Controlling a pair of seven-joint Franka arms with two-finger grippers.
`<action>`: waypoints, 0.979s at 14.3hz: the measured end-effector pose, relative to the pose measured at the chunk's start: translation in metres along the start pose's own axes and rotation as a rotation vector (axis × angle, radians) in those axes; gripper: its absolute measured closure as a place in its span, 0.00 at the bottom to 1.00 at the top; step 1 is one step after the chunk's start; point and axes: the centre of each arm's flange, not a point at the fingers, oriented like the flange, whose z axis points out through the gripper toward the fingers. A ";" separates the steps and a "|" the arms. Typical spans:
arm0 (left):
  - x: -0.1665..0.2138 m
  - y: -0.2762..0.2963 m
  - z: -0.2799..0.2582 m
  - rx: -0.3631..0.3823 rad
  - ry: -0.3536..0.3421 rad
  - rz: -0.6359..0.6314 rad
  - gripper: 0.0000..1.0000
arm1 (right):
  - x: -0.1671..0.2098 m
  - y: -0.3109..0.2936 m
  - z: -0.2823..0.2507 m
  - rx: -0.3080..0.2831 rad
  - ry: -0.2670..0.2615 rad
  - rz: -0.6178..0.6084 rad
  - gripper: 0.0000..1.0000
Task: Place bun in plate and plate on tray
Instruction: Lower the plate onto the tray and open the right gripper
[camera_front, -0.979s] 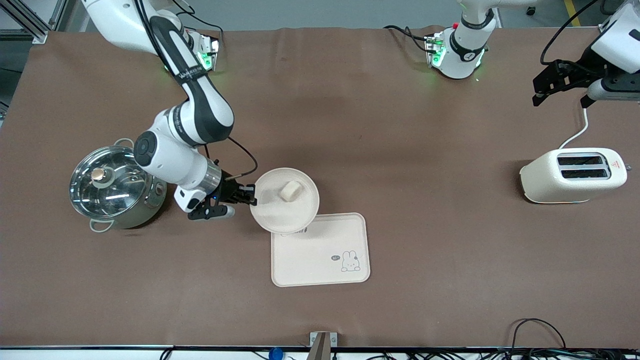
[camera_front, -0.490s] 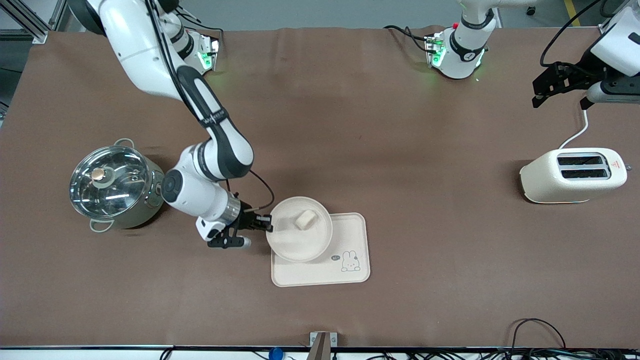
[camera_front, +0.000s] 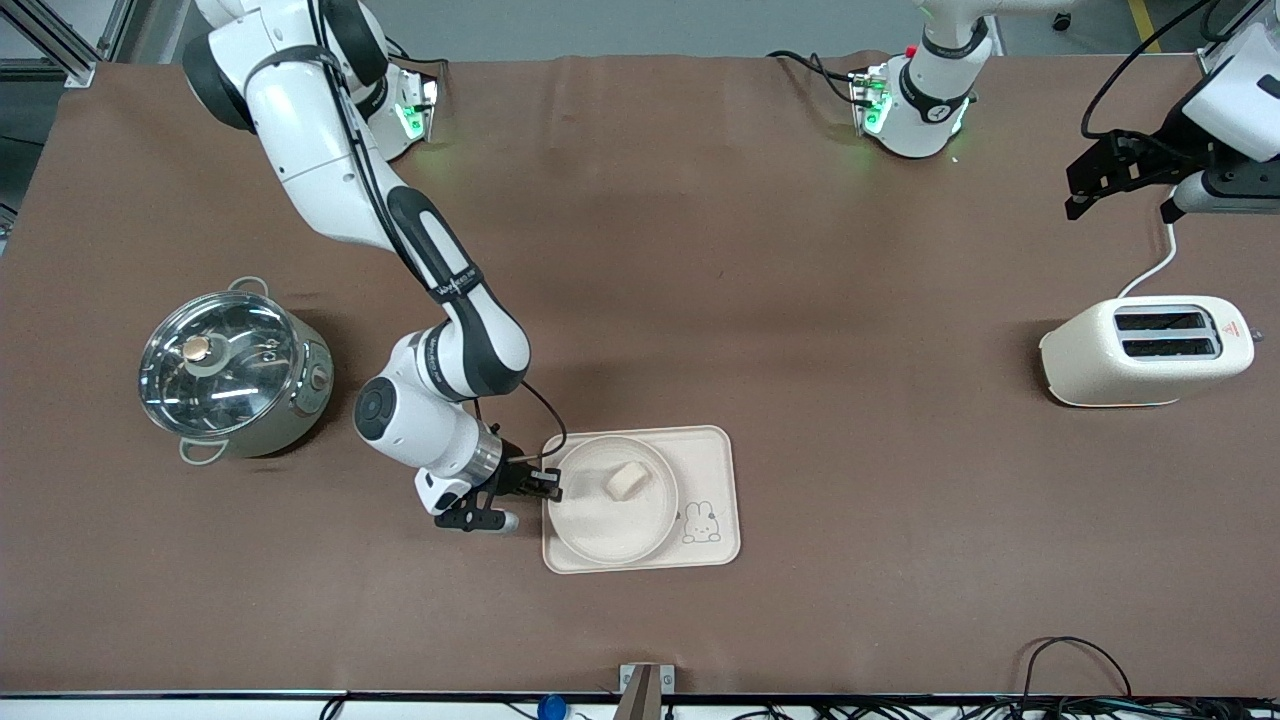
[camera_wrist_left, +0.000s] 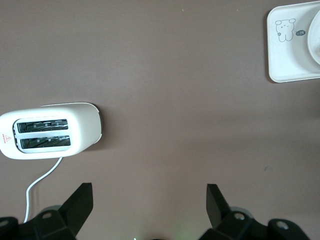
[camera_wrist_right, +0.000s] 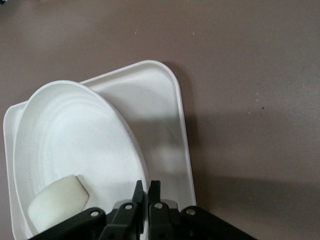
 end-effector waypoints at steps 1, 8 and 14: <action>0.000 0.000 0.000 0.000 0.000 0.000 0.00 | -0.002 0.000 0.004 -0.002 -0.003 -0.002 0.94; 0.000 0.000 0.000 0.000 0.000 0.001 0.00 | -0.012 -0.014 0.013 0.000 0.008 -0.013 0.95; 0.000 0.000 0.000 0.000 0.000 0.001 0.00 | -0.005 -0.003 0.016 -0.003 0.039 0.001 0.73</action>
